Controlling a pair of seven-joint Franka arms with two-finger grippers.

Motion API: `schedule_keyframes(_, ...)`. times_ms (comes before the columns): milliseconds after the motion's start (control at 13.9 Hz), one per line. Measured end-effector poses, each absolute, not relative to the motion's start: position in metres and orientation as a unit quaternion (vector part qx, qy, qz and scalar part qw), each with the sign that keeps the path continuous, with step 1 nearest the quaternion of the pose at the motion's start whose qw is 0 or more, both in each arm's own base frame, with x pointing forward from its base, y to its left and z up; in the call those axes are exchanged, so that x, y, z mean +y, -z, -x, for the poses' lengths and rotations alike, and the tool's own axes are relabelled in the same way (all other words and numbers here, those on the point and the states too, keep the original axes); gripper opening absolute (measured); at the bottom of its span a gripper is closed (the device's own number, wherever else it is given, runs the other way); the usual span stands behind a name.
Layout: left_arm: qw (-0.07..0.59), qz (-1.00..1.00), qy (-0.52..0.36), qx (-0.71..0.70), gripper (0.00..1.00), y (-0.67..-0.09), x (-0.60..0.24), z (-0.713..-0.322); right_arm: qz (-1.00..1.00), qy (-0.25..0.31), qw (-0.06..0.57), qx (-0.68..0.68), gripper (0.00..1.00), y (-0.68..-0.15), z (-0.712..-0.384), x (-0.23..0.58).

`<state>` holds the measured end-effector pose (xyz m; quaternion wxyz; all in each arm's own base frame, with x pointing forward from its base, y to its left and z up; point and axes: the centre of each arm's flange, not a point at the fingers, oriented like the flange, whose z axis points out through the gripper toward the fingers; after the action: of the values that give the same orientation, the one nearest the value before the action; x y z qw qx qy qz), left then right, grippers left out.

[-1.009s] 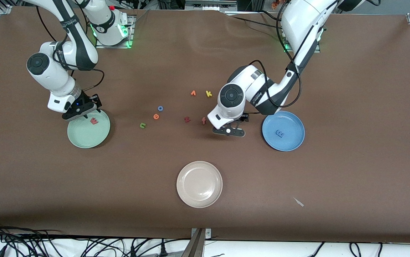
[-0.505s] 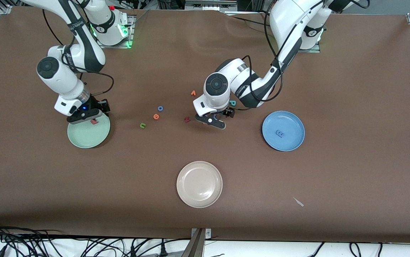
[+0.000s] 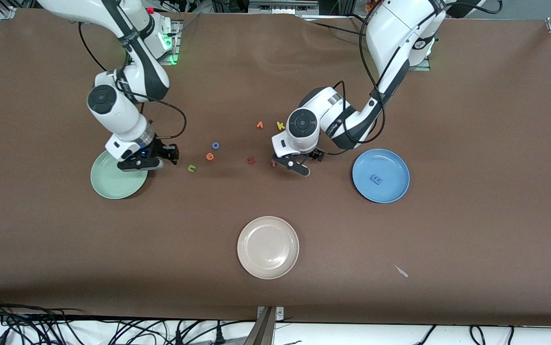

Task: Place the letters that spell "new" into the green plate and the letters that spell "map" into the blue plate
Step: 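Grasp yellow a with the left gripper while the right gripper grasps green u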

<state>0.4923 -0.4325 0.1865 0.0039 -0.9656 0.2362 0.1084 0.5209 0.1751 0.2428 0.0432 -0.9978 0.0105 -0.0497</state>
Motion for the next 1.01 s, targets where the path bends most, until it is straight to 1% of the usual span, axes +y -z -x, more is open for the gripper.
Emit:
schedule_keyframes(144,0.017,0.962,-0.105,0.253,0.96,-0.181,-0.43,-0.488,0.996,0.047,0.053,0.055,0.65,-0.235,-0.53,0.2)
schedule_keyframes(360,0.022,0.959,-0.108,0.261,0.93,-0.177,-0.428,-0.485,0.994,0.043,0.06,0.085,0.65,-0.216,-0.546,0.208)
schedule_keyframes(432,0.023,0.958,-0.111,0.262,0.93,-0.175,-0.427,-0.482,0.994,0.041,0.06,0.087,0.65,-0.211,-0.548,0.207)
schedule_keyframes(505,0.025,0.957,-0.116,0.263,0.89,-0.171,-0.425,-0.478,0.994,0.038,0.059,0.089,0.65,-0.207,-0.548,0.207)
schedule_keyframes(577,0.027,0.957,-0.12,0.264,0.88,-0.167,-0.424,-0.475,0.994,0.036,0.058,0.09,0.65,-0.204,-0.547,0.206)
schedule_keyframes(649,0.028,0.956,-0.122,0.267,0.83,-0.165,-0.423,-0.473,0.993,0.034,0.058,0.095,0.64,-0.202,-0.547,0.206)
schedule_keyframes(721,0.027,0.954,-0.122,0.272,0.81,-0.164,-0.423,-0.473,0.993,0.031,0.058,0.103,0.64,-0.201,-0.545,0.206)
schedule_keyframes(865,0.024,0.95,-0.119,0.289,0.62,-0.168,-0.421,-0.476,0.992,0.021,0.054,0.109,0.64,-0.193,-0.537,0.206)
schedule_keyframes(1009,0.02,0.948,-0.112,0.297,0.61,-0.171,-0.421,-0.48,0.993,0.011,0.049,0.11,0.64,-0.184,-0.527,0.207)
